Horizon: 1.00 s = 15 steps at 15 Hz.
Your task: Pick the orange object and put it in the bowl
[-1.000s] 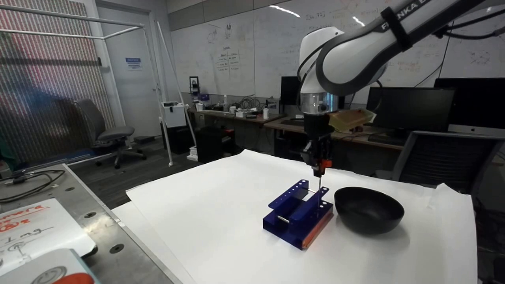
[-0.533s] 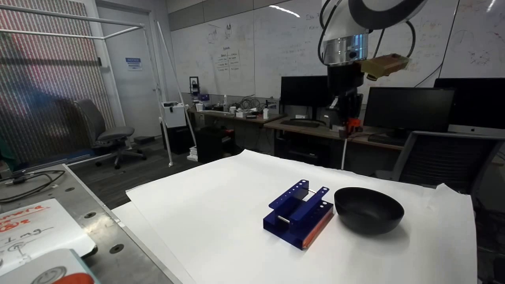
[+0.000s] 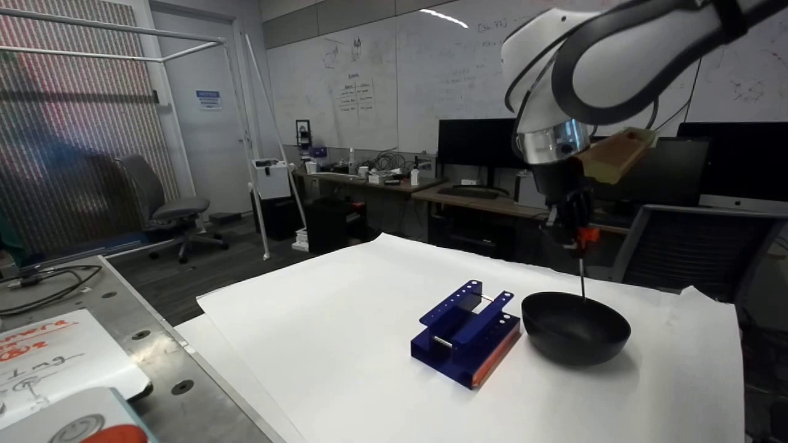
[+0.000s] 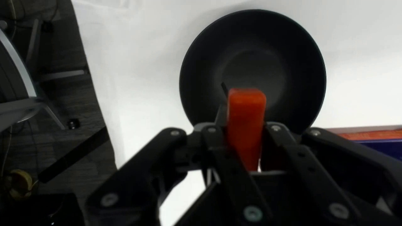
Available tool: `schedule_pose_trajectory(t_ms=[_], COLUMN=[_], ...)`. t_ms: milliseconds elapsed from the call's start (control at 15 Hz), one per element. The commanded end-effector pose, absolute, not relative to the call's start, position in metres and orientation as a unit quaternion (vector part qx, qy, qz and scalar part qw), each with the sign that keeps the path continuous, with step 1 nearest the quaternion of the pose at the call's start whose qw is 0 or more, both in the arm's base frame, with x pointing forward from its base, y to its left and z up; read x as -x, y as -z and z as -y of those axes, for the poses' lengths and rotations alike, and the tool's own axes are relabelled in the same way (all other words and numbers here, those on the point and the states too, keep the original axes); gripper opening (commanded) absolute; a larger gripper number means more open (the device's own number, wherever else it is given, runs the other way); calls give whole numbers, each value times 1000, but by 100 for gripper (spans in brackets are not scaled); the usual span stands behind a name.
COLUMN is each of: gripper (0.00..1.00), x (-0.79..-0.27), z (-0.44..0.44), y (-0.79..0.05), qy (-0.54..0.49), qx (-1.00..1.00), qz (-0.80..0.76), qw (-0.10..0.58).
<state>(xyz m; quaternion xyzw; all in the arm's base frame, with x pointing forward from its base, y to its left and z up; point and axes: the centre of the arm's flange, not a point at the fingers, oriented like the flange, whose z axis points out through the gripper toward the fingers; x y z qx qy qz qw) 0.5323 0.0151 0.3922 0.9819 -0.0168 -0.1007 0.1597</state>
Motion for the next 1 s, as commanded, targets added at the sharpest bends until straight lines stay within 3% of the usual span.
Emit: schedule_pose_trajectory(t_ms=[0, 200, 267, 400, 800, 933], gripper=[4, 11, 38, 48, 95, 100], x=[-531, -533, -533, -534, -534, -527], z=[-29, -37, -39, -44, -43, -40], y=[-334, -298, -292, -286, -287, -307], qy=[105, 97, 90, 77, 59, 39], qx=[-982, -983, -982, -981, -985, -990], qz=[6, -3, -8, -12, -15, -18], qw=[155, 158, 164, 178, 164, 133])
